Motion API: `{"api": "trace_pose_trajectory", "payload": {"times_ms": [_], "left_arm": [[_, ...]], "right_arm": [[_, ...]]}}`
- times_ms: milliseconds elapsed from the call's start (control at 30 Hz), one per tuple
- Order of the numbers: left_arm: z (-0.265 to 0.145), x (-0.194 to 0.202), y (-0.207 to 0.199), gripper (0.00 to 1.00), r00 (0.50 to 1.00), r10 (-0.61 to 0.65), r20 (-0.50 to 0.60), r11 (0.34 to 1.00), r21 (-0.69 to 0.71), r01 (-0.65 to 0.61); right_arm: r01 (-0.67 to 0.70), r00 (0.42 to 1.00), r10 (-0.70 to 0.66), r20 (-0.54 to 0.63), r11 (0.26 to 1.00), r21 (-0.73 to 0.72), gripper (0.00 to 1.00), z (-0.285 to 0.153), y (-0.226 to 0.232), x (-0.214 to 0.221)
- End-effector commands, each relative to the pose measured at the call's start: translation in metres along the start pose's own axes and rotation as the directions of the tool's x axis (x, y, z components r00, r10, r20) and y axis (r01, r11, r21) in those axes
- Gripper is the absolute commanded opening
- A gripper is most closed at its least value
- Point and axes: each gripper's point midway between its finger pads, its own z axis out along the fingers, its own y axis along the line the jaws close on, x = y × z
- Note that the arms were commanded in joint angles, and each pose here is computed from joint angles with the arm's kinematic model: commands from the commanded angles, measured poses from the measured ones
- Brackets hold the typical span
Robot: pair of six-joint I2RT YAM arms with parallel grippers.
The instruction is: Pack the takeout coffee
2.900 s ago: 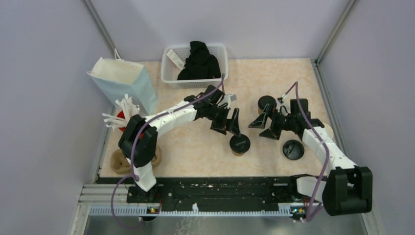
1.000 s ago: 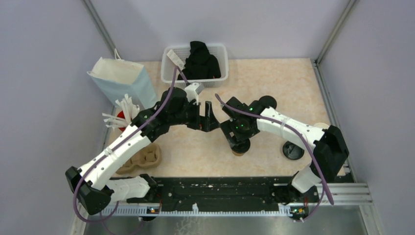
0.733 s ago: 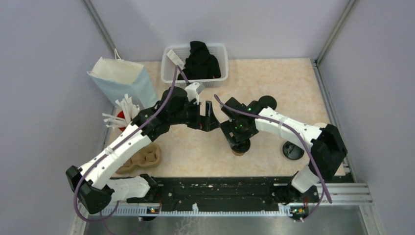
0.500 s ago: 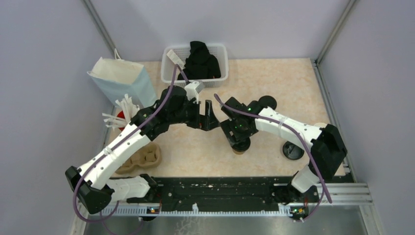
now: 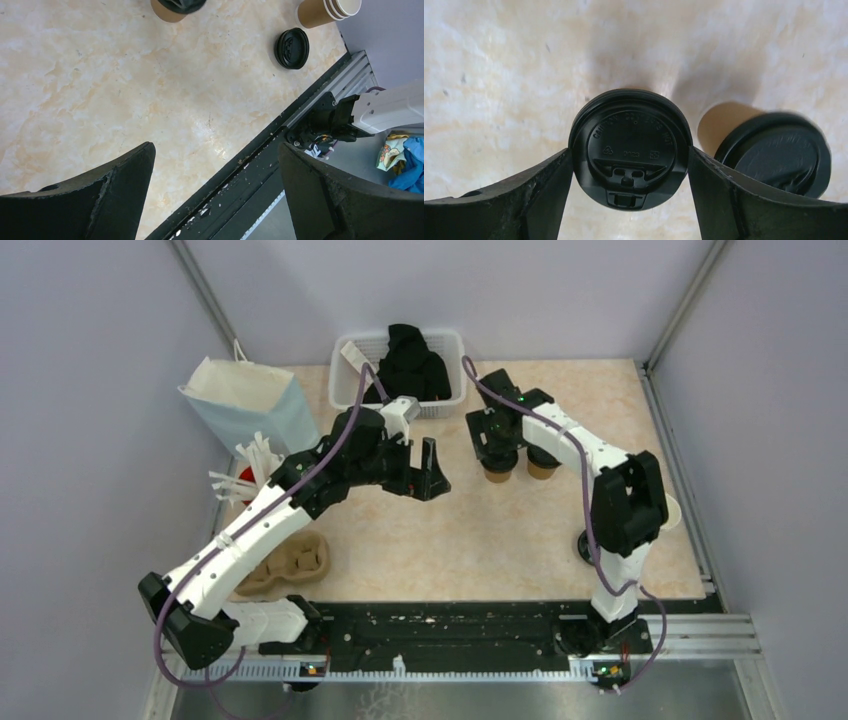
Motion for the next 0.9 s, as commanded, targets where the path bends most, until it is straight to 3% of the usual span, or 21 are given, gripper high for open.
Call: {"api": "trace_pose_trajectory", "payload": {"times_ms": [0, 200, 367, 533, 700, 867], "left_arm": [[-0.005, -0.015, -0.003, 0.98, 0.999, 0.025, 0.036, 1.000, -0.003, -0.025], [-0.005, -0.007, 0.008, 0.98, 1.000, 0.020, 0.014, 0.998, -0.052, -0.020], [-0.010, 0.000, 0.017, 0.98, 1.000, 0.011, 0.005, 0.995, -0.096, -0.011], [-0.016, 0.015, 0.035, 0.98, 0.998, -0.050, -0.022, 0.980, -0.194, 0.045], [-0.032, 0.035, 0.066, 0.98, 0.990, -0.140, -0.029, 0.919, -0.375, 0.119], [-0.053, 0.016, 0.081, 0.98, 0.993, -0.117, 0.018, 0.876, -0.469, 0.111]], "right_arm": [[0.039, 0.999, -0.038, -0.006, 0.997, 0.063, 0.80, 0.025, -0.020, -0.018], [0.018, 1.000, -0.019, 0.015, 0.998, 0.053, 0.85, 0.028, -0.030, -0.031], [0.011, 1.000, -0.012, 0.018, 1.000, 0.026, 0.96, 0.016, -0.027, -0.036], [-0.004, 0.998, 0.005, 0.067, 1.000, -0.012, 0.99, -0.024, -0.026, -0.050], [-0.023, 0.992, 0.029, 0.125, 0.998, -0.054, 0.99, -0.072, -0.025, -0.064], [-0.051, 0.983, 0.088, 0.159, 0.974, -0.222, 0.99, -0.120, -0.003, -0.053]]}}
